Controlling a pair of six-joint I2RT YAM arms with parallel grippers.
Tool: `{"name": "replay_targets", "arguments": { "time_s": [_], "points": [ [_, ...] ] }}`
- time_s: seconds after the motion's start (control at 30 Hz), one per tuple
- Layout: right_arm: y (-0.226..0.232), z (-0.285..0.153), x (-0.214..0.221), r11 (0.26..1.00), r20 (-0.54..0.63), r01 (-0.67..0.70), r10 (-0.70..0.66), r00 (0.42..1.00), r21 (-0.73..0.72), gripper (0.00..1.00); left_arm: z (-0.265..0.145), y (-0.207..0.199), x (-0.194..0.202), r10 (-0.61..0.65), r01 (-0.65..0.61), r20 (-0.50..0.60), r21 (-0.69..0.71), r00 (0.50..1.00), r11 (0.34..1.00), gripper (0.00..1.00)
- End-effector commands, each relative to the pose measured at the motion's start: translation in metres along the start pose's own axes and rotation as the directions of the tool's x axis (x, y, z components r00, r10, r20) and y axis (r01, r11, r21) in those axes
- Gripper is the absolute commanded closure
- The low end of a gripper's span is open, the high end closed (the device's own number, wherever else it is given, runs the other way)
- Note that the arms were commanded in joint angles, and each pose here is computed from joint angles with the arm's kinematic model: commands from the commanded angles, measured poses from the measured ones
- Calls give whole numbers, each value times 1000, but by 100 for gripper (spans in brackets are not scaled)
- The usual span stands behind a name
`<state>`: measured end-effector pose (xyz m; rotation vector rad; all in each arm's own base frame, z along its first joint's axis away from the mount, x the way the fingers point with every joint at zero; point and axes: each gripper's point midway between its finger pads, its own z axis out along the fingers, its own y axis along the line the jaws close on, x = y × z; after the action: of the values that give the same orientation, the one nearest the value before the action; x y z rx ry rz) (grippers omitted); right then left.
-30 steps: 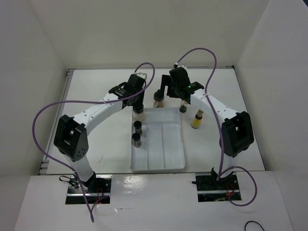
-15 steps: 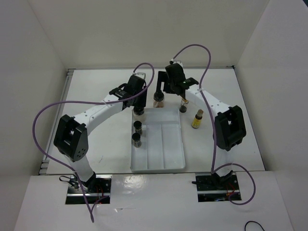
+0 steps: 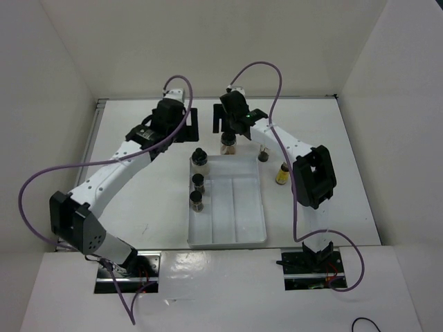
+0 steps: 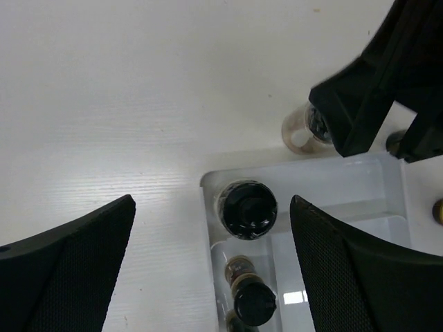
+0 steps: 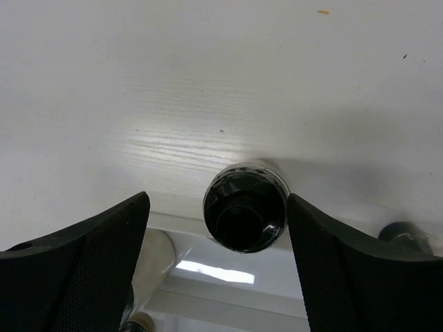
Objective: Organize the condiment bottles
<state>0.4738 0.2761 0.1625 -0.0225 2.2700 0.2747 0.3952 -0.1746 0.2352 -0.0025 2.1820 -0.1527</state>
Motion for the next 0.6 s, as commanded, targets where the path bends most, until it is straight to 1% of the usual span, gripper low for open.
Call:
{"name": "replay_targets", "arguments": {
  "time_s": [0.0,0.07,0.17,0.23,0.33,0.37,0.4,0.5,0.57],
  "points": [
    [0,-2,-5,999,8,12,-12,1000,40,17,-14,31,-11,-69,71,45,-55,997,996,2],
    [-3,1,-3,998,0,16,-16,1000,55,21,-12,44,-2,-78,79,21,-79,997,994,1],
    [-3,-1,0,997,-1,25,-25,1000,73,21,-11,60,9,-114,113,-9,-79,993,990,1],
    [-5,2,5,996,-18,31,-29,999,81,27,-10,62,11,-129,128,-8,-57,992,990,1],
    [-8,1,2,994,-9,22,-22,1000,103,30,-9,70,19,-148,146,-23,-72,989,987,1],
    [-8,1,2,994,-9,22,-22,1000,103,35,-8,74,18,-153,151,-21,-79,988,985,1],
    [-10,3,7,994,-25,29,-26,999,110,39,-8,74,18,-153,151,-21,-79,988,985,1],
    [-12,3,7,993,-21,29,-26,999,118,47,-8,76,18,-150,147,-23,-78,988,986,1],
    [-12,7,10,992,-29,32,-29,999,122,48,-8,76,18,-149,147,-23,-78,988,986,1]
  ]
}}
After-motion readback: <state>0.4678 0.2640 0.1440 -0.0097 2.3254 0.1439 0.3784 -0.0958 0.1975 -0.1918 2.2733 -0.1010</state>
